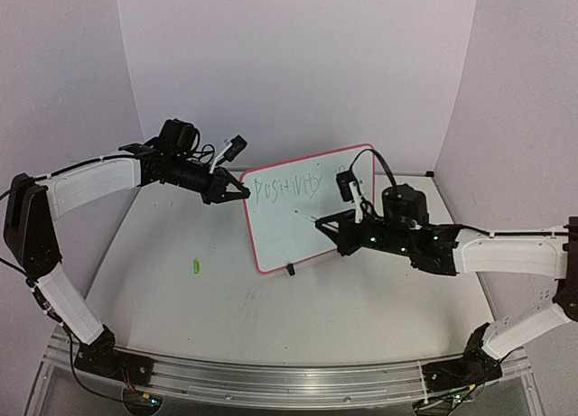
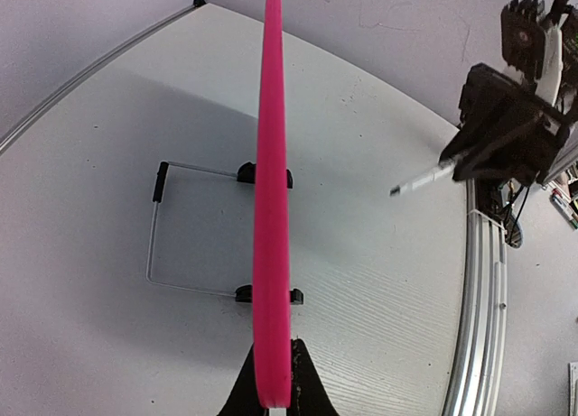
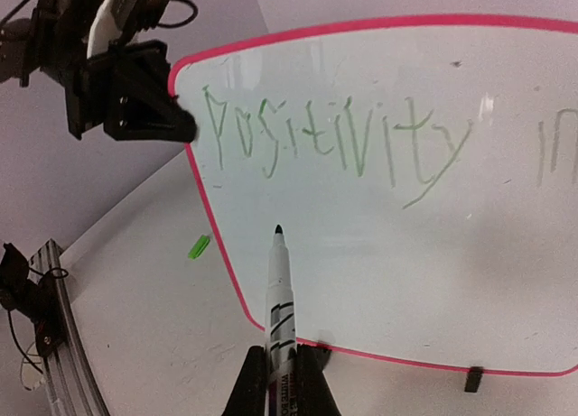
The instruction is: Write a sentence on the whiteboard
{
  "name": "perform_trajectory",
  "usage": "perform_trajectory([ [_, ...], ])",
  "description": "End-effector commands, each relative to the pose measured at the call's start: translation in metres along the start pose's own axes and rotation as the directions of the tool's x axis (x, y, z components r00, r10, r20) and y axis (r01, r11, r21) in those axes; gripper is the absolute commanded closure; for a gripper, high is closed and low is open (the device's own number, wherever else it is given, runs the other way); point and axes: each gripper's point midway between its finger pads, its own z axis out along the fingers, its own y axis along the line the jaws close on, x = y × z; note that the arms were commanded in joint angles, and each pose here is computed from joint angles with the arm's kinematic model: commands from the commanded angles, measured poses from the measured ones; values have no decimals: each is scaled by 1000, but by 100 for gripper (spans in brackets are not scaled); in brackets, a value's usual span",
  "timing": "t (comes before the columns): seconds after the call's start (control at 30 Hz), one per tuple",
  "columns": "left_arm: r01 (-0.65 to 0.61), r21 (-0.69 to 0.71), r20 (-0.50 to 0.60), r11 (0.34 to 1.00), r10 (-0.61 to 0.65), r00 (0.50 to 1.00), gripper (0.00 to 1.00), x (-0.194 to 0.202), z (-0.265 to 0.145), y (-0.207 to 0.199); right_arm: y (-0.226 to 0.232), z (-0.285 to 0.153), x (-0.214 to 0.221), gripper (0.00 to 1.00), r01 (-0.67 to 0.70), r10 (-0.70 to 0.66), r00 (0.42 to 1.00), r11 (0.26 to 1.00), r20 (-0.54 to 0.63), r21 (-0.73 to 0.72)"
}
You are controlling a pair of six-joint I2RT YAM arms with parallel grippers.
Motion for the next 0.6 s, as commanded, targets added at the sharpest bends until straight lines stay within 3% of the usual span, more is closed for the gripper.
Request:
perform_trajectory([
  [0.0,14,-35,-70,999,-16,997,100,17,0,0,44,27,-14,100,35,-29,999,988,40,-151],
  [0.57,8,-38,-67,999,-11,998,100,16,-1,-1,50,89,12,100,-7,2,1000,982,-28,-186],
])
